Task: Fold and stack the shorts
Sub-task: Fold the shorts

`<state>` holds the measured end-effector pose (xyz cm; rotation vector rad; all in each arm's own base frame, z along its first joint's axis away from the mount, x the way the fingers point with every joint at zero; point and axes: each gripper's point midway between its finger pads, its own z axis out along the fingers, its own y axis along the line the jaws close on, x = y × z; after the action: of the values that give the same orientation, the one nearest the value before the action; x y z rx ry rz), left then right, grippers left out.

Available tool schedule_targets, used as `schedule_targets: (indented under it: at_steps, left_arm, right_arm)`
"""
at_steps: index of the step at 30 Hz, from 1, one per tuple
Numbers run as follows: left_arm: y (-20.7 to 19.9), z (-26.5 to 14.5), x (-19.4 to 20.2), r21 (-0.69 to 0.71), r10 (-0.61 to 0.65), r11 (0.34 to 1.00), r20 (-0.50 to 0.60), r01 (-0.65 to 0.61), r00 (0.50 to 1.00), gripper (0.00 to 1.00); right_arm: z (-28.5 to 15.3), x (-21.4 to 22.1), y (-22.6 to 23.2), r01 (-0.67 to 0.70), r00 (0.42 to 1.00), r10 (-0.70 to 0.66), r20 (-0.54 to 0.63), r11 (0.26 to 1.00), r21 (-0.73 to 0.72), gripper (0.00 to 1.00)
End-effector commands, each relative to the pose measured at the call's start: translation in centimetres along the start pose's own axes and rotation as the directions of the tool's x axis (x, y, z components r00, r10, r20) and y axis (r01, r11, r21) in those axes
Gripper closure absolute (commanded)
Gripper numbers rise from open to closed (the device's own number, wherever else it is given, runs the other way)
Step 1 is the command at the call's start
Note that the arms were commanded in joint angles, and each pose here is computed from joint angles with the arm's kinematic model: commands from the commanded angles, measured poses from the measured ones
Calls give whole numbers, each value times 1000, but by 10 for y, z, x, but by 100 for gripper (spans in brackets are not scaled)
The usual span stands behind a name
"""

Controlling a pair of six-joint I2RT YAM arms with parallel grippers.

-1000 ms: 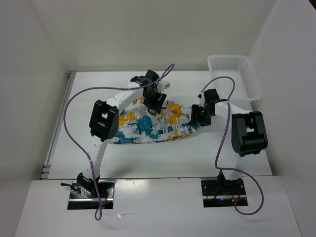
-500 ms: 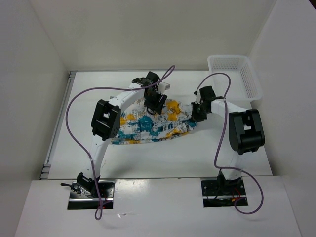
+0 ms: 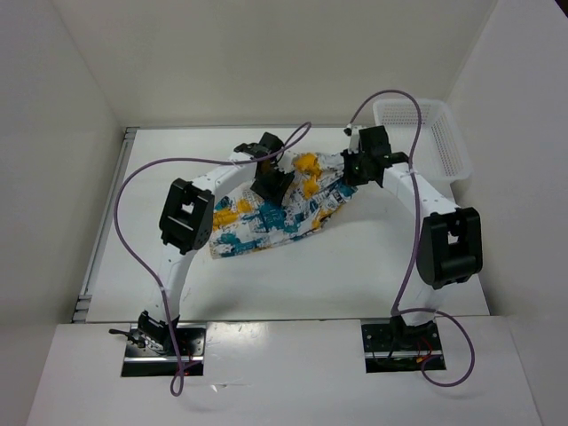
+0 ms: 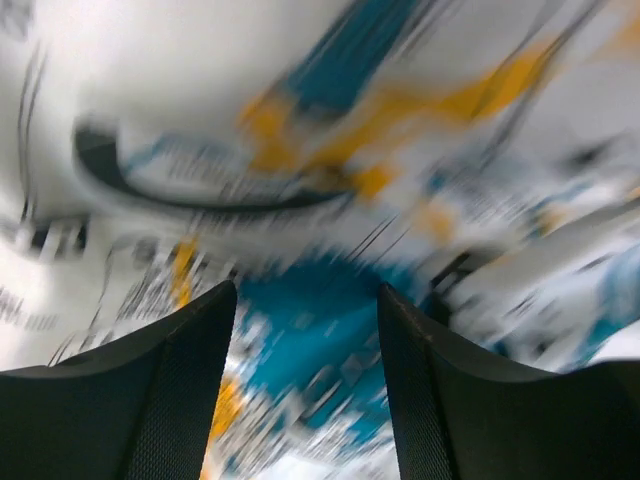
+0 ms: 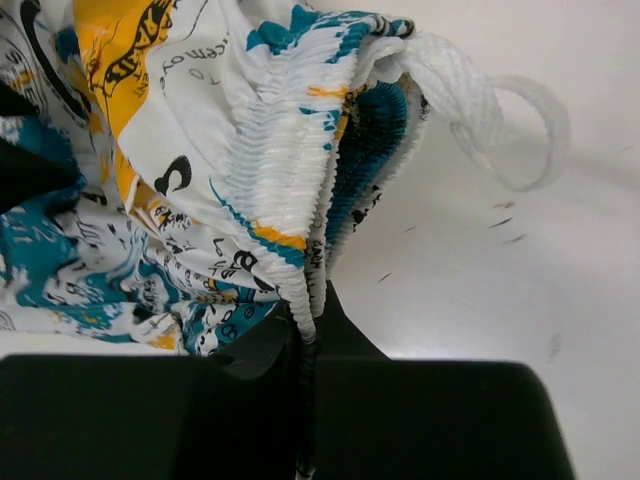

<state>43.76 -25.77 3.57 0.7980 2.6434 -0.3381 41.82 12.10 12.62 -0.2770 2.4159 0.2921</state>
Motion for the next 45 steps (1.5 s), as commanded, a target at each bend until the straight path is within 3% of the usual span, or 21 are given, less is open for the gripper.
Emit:
schedule_targets:
  at_steps: [1,5,7,16,24,28,33,35,38,42,45]
  left_arm:
    - [17,-38,-33,-76,6,997,112,2,994,34]
    - [23,-45,-38,-91,2,996,130,10,991,31]
    - [29,-49,-36,-96,-9,995,132,21,991,31]
    - [36,-13,-1,-69,-44,997,38,46,998,31]
    - [78,-23,21,-159,-111,981,19,113,994,29]
    - [95,-49,25,-102,-172,979,69,178,983,26]
    - [99,-30,48,-46,-222,974,4,222,975,26]
    - [86,-17,50,46,-229,972,-17,230,973,26]
    - [68,-11,35,181,-230,957,-4,227,973,29]
    - [71,-4,30,184,-232,956,-13,230,973,36]
    - [69,3,35,194,-237,952,-30,238,971,48]
  right_arm:
    - [-32,-51,-31,31,989,-45,143,995,94,100]
    - [-50,-69,-66,27,980,-58,190,986,162,100]
    - [-58,-73,-72,92,974,-130,186,976,199,100]
    - [-75,-101,-85,134,958,-198,207,948,288,100]
    - [-44,-110,-16,230,944,-276,183,943,240,100]
    - [-27,-103,-20,218,953,-260,154,944,247,100]
    - [-13,-101,7,272,940,-310,141,934,233,100]
    - [-10,-110,37,319,919,-357,167,923,215,100]
    - [-4,-119,65,340,908,-372,193,922,184,100]
    - [-3,-129,90,363,891,-396,222,915,177,100]
    - [-2,-126,112,391,879,-419,228,907,157,100]
